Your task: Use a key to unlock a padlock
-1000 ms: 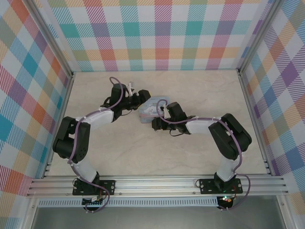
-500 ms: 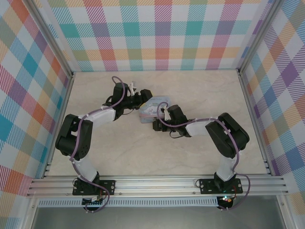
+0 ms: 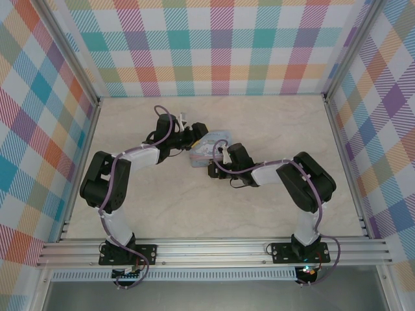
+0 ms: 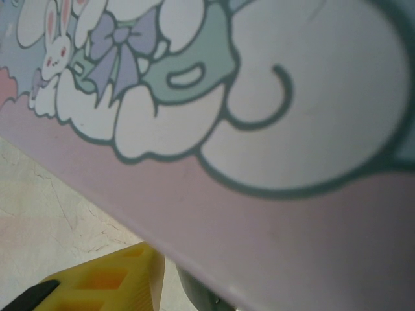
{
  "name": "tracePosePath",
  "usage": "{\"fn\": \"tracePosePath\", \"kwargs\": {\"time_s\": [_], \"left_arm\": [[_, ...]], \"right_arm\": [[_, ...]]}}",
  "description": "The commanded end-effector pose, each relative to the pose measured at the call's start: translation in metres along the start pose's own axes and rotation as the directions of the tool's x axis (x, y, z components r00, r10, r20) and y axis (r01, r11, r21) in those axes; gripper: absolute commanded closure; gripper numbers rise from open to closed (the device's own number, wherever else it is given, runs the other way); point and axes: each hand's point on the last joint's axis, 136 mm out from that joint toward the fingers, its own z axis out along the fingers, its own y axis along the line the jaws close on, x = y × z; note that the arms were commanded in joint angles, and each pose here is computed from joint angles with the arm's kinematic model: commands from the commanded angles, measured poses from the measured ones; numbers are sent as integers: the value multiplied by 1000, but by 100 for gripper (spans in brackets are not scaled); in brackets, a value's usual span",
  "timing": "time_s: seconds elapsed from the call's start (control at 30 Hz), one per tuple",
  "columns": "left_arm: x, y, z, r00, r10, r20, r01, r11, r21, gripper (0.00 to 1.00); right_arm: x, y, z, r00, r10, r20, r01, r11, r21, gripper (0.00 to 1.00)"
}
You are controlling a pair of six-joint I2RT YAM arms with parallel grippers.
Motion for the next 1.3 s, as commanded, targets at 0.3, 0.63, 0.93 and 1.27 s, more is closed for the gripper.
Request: {"fn": "tracePosePath", "kwargs": {"time_s": [0.3,0.63,0.93,1.27], "left_arm": [[-4,-12,4,1000,14,11,-14,999,36,23],[-4,-7,5,1000,9,16,-9,1000,20,23],[-2,-1,7,1000,4,14,-5,1000,5,23],[-2,3,8,1000,2,14,-2,1000,-8,23]], "right_arm": [[12,-4,9,999,-26,-36,26,1000,9,65],[21,-10,4,998,-32,-47,35,998,45,66],[21,-15,-5,998,-54,-30,56,995,88,67],[20,-18,-10,996,-82,-26,84,989,124,82]]}}
